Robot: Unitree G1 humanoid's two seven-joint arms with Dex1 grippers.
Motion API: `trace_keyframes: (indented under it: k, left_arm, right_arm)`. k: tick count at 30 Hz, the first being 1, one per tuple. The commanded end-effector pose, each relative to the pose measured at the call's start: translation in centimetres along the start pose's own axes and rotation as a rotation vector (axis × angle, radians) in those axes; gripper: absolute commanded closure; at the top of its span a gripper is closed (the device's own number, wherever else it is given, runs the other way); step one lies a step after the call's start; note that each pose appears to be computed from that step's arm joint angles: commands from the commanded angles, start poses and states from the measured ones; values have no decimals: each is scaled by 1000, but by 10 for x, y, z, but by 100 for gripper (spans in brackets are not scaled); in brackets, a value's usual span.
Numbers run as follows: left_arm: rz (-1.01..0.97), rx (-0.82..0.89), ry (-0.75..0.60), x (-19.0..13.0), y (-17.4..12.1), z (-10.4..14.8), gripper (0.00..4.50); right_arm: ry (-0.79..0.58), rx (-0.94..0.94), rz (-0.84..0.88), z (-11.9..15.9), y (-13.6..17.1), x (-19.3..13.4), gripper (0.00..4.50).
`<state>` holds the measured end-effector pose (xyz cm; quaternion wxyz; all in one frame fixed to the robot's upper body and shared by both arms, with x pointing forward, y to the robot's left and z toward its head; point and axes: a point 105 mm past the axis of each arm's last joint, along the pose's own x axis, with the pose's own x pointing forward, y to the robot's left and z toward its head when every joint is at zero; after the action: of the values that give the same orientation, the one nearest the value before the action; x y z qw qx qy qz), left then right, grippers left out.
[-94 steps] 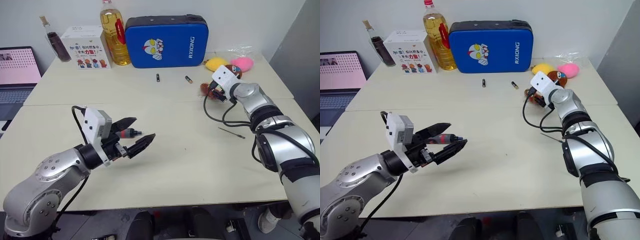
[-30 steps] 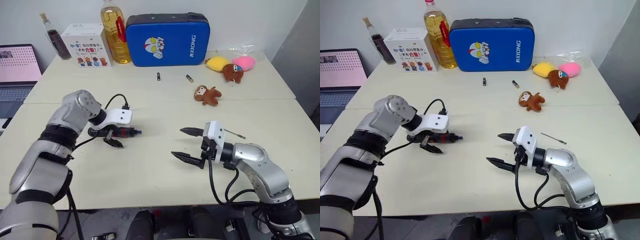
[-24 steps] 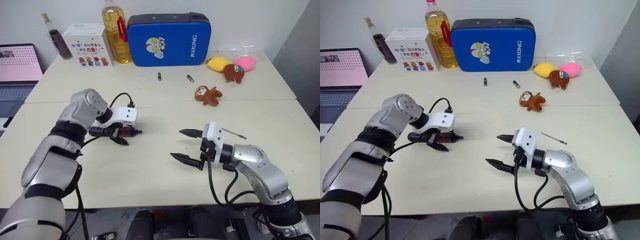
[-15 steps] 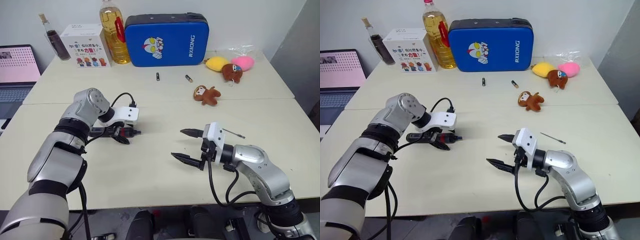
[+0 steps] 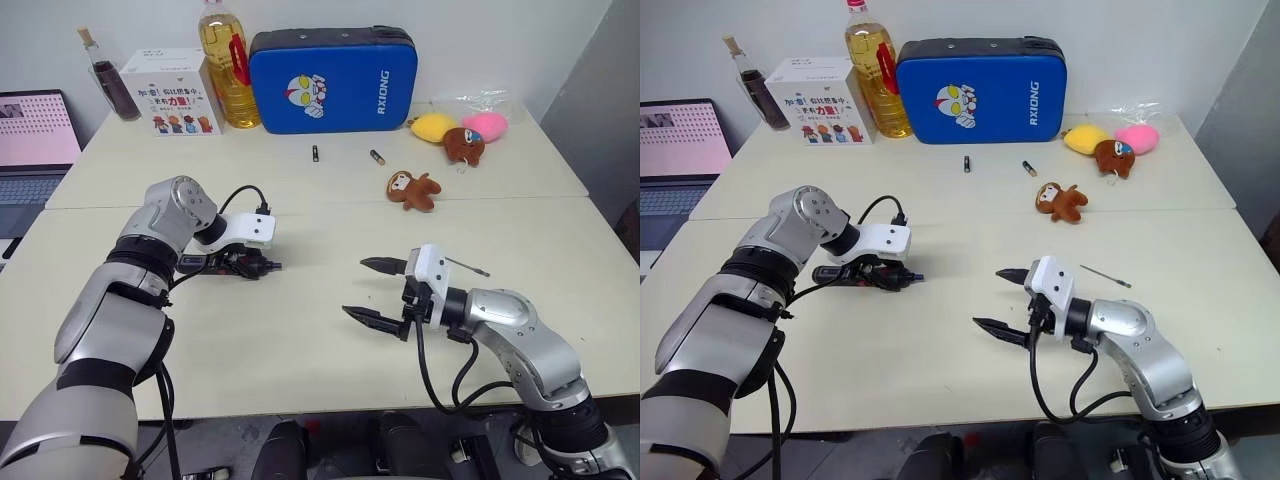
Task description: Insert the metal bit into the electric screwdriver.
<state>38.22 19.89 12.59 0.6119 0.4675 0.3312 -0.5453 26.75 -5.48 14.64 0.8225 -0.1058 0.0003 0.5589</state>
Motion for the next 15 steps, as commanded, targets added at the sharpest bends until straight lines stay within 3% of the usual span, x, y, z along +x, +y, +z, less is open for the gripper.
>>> trace_keyframes:
  k: [1, 4, 8, 10, 15]
  left_arm:
    - [14, -24, -11, -4, -3, -7, 284]
    - [41, -37, -36, -8, -1, -6, 284]
    - [42, -155, -381, -39, -9, 33, 284]
    - [94, -159, -487, -51, -5, 48, 284]
    - [332, -267, -825, -84, 16, 98, 284]
  right_arm:
    - [-70, -54, 42, 22, 7, 0, 0]
    - [-92, -52, 40, 28, 6, 0, 0]
    - [-178, -80, 5, 56, 1, -4, 0]
    - [-176, -91, -7, 60, -2, -6, 0]
    - [-197, -120, -124, 82, -24, -17, 0]
